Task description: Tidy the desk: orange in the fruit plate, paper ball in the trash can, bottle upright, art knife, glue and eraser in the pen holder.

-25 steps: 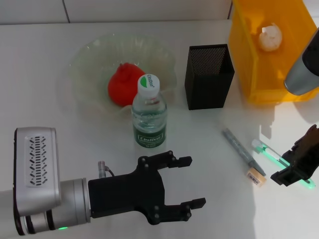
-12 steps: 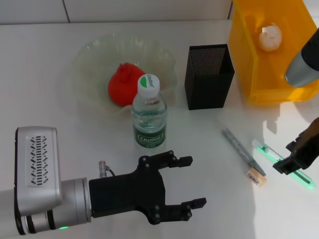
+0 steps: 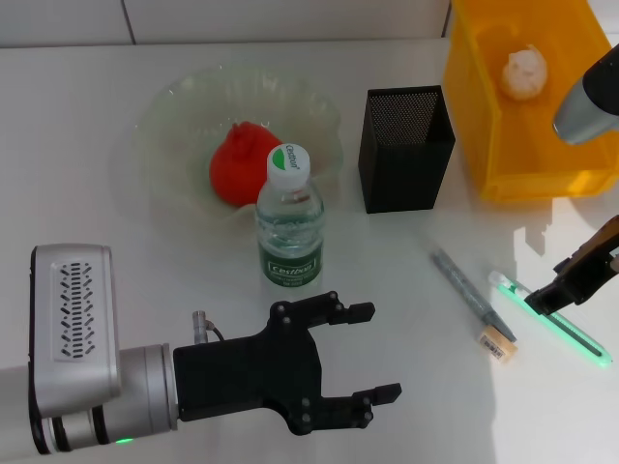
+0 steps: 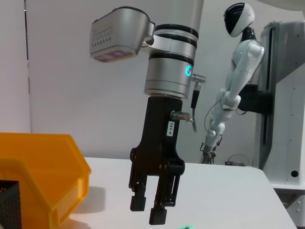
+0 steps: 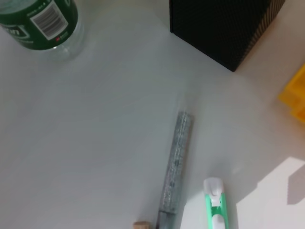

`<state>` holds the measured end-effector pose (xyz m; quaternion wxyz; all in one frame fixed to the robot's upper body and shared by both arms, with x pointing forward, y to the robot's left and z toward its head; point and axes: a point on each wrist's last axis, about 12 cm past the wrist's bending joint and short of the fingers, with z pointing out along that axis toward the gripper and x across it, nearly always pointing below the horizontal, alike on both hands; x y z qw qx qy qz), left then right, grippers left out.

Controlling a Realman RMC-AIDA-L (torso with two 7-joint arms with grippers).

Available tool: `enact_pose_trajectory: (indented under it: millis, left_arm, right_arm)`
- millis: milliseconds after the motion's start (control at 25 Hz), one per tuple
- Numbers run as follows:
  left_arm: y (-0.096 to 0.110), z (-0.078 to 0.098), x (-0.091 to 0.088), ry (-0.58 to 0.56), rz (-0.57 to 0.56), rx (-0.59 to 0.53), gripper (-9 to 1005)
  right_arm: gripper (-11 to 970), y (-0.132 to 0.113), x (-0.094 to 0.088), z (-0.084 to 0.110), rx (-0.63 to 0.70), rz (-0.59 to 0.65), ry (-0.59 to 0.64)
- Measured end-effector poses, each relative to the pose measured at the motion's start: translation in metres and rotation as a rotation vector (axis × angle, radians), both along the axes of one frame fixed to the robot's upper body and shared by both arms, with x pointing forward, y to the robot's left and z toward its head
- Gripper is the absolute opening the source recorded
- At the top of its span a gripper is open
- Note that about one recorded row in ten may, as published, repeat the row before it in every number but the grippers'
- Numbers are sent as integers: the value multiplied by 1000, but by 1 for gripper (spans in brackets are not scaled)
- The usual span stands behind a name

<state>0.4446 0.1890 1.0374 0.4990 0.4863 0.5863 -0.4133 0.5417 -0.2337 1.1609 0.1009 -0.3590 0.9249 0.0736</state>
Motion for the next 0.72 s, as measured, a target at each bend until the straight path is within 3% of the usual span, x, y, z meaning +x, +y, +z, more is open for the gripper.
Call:
enact_pose_trajectory:
  millis: [720]
  left_arm:
    - [-1,0,-1,2,-7,0,786]
  right_arm:
    - [556,4,8,-13,-30,0,-19]
